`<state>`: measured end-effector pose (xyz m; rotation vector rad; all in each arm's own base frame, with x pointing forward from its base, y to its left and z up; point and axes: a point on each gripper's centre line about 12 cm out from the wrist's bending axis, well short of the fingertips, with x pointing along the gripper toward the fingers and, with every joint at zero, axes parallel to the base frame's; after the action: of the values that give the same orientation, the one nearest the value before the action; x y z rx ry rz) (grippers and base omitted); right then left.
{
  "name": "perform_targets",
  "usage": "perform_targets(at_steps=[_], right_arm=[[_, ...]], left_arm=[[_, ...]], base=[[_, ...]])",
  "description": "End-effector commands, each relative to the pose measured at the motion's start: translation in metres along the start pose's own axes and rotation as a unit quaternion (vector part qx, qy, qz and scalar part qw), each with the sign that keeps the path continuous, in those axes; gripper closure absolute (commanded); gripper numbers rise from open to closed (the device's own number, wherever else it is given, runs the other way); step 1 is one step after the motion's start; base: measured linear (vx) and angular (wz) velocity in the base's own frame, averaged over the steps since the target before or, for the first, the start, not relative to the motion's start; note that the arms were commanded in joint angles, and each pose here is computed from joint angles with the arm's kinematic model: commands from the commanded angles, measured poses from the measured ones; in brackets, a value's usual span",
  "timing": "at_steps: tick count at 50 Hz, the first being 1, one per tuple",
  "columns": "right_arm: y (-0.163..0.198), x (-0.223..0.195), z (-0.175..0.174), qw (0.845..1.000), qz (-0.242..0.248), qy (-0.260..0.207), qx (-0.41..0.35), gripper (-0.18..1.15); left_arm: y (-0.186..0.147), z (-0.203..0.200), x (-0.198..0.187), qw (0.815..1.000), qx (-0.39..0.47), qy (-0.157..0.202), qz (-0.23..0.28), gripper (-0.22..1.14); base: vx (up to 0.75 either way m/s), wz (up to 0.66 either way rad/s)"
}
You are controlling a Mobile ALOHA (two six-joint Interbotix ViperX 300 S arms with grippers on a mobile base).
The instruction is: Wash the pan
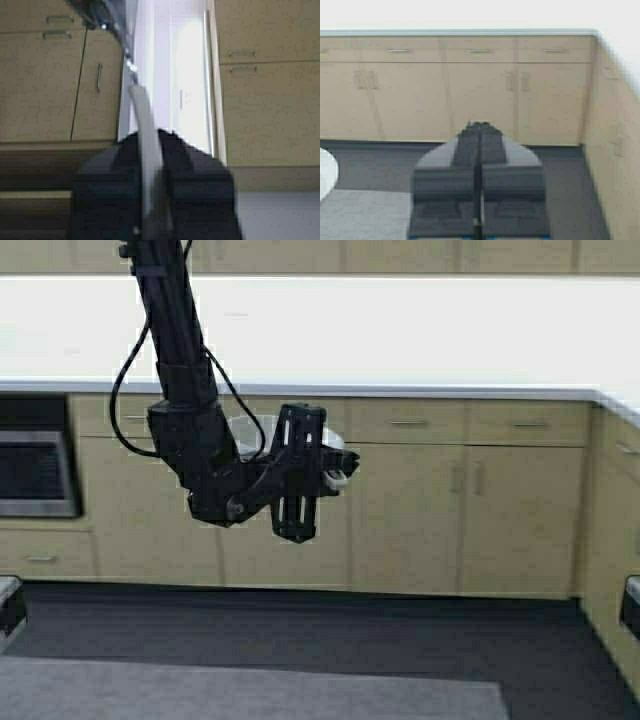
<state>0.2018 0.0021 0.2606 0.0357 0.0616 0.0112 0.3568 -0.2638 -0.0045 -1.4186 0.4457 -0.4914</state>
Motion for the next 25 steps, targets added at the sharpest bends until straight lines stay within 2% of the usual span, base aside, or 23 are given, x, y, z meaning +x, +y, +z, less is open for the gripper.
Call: perform_targets(at_steps=[1, 13, 25], right_arm=[[0.0002, 0.0014, 0.0042, 1.0, 0.0, -0.006, -0.002, 0.91], [0.0006, 0.001, 0.0041, 1.0, 0.002, -0.005, -0.011, 0.91], [0.0009, -0.0024, 0.0096, 1.0, 0.003, -0.017, -0.008, 0.91]], left_arm=[[-0.015, -0.0004, 0.0095, 0.999, 0.001, 0.005, -0.036, 0.89], [-0.0127, -0.0035, 0.0127, 0.999, -0.005, 0.016, -0.046, 0.89], [-0.0118, -0.0036, 0.0123, 0.999, -0.017, 0.016, -0.046, 0.89]], base=[[0.07, 0.62], [0.08, 0.62], [0.09, 0.77]])
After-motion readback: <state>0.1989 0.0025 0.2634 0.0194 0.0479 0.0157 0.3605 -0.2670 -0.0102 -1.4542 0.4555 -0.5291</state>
